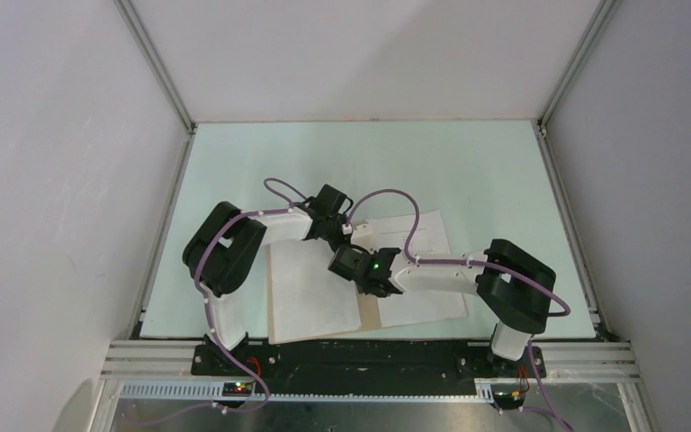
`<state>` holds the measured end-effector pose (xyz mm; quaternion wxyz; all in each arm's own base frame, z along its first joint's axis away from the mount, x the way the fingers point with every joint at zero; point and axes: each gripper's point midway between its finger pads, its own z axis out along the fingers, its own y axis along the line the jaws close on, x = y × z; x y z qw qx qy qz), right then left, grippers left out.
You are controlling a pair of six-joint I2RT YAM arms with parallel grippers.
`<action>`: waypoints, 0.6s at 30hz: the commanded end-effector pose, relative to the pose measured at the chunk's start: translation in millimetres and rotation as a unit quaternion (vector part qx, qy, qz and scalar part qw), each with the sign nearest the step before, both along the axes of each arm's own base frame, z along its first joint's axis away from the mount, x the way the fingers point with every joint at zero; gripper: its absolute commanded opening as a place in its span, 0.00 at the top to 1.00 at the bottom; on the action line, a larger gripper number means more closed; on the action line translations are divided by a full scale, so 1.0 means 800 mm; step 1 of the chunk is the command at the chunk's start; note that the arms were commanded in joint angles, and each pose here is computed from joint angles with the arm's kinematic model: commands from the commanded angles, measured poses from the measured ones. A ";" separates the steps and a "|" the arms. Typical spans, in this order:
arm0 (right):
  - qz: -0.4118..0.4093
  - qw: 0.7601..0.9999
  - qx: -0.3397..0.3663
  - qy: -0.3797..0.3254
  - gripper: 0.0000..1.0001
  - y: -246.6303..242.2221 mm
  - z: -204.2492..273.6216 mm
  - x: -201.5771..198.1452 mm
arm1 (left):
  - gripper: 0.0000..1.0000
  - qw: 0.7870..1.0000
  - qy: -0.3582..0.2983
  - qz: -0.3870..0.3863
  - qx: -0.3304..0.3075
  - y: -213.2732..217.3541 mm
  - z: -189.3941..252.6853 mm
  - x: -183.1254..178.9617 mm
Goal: Put the files into the folder
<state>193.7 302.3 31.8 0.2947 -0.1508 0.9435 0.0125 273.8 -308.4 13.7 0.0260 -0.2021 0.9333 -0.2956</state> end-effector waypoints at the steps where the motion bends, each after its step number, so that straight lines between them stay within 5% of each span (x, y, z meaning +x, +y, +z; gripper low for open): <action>1: -0.003 0.993 -0.097 0.072 0.87 -0.058 -0.044 -0.031 | 1.00 0.991 0.053 0.013 0.119 0.055 -0.074 -0.038; 18: -0.013 0.989 -0.130 0.072 0.90 -0.071 -0.042 -0.031 | 1.00 0.991 0.057 0.019 0.117 0.058 -0.078 -0.039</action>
